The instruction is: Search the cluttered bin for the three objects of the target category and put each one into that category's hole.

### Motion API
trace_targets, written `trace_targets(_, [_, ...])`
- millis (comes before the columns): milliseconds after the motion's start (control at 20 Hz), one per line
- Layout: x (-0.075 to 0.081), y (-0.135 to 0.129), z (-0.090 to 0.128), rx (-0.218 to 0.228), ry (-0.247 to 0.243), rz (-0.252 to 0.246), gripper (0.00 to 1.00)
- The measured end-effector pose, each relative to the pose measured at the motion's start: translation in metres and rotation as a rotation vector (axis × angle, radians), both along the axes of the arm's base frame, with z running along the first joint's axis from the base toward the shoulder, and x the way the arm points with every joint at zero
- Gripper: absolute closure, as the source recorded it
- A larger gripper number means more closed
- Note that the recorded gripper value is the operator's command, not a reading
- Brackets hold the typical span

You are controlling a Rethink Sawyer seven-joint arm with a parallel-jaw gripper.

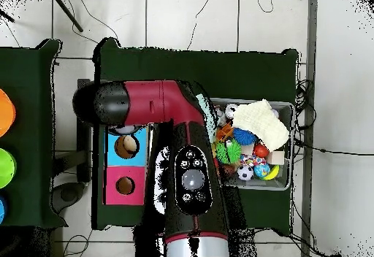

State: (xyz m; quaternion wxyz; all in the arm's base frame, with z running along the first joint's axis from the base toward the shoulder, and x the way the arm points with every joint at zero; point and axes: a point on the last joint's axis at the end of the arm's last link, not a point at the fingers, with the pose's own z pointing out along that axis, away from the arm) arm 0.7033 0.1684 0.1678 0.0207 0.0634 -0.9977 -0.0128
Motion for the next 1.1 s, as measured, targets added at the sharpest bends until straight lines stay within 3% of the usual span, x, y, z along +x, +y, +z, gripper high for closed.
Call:
trace_targets(250, [-0.004,-0.004,0.005,0.000,-0.007,-0.005,0.00])
trace_targets(550, [-0.019,-0.019,0.011,-0.003,-0.007,-0.023,0.00])
trace_targets(1100, [-0.034,-0.073,0.021,-0.012,0.007,-0.093,0.00])
